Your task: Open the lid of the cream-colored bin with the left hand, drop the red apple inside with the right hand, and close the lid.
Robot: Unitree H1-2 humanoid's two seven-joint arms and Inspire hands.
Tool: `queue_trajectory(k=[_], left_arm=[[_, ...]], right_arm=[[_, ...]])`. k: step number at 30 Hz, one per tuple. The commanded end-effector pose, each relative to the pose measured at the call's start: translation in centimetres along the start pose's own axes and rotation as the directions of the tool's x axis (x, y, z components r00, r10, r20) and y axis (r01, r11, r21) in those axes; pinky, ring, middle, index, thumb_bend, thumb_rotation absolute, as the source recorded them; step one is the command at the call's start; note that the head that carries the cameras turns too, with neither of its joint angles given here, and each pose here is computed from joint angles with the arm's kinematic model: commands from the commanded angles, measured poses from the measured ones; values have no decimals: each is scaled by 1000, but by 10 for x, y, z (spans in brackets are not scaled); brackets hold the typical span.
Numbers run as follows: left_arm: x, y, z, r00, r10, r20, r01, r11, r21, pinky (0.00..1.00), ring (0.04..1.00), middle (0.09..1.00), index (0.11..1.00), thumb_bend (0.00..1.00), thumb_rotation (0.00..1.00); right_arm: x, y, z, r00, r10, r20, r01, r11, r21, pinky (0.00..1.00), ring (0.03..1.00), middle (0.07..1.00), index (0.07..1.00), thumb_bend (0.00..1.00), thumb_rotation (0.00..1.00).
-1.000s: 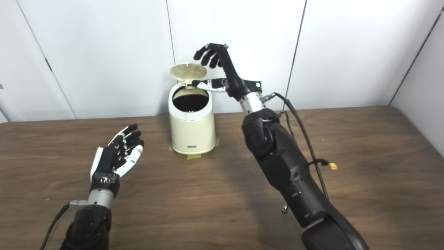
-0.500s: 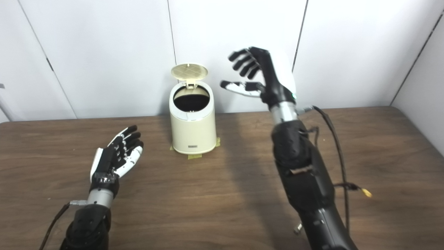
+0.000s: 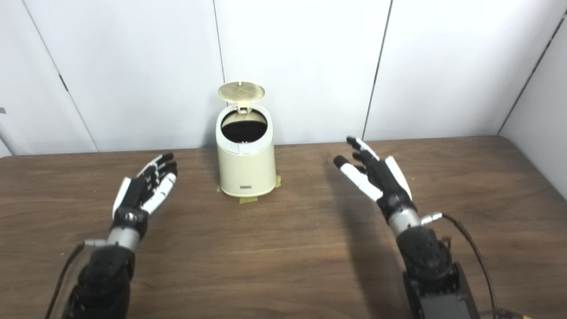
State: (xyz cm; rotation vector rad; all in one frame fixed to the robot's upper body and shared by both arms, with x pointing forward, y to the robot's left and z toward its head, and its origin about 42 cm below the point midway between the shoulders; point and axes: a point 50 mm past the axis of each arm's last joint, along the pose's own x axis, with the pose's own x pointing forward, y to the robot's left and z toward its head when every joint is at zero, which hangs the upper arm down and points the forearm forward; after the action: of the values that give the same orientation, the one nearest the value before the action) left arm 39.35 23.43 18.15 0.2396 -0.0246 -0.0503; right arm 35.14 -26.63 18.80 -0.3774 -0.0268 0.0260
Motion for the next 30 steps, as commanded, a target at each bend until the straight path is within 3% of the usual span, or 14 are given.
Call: queue_trajectory(k=[1,5,10,18,23,30], left_arm=[[18,-1,34,996,-36,79,34,999,27,935,929,917,939,245,581],[30,-1,49,992,-68,103,61,996,67,912,936,932,949,263,597],[43,2,67,989,-81,121,70,993,98,920,948,946,954,303,596],[62,5,82,984,-86,158,62,987,150,902,940,934,947,340,669],[75,2,96,977,-88,195,55,984,169,914,954,932,948,372,670],[89,-6,124,963,-96,250,45,978,203,909,961,932,935,358,649]], right_arm=[[1,-1,16,996,-29,88,25,999,47,886,948,957,937,570,893],[-5,7,2,997,-29,71,17,986,165,944,981,983,950,583,947],[-13,19,-6,998,-45,53,32,971,239,942,977,977,935,600,999],[-18,36,-18,999,-42,33,33,967,253,927,958,954,916,566,992],[-18,39,-25,998,-50,40,40,977,207,873,922,925,898,536,998],[-21,40,-32,998,-48,38,38,971,238,812,907,924,908,499,1000]])
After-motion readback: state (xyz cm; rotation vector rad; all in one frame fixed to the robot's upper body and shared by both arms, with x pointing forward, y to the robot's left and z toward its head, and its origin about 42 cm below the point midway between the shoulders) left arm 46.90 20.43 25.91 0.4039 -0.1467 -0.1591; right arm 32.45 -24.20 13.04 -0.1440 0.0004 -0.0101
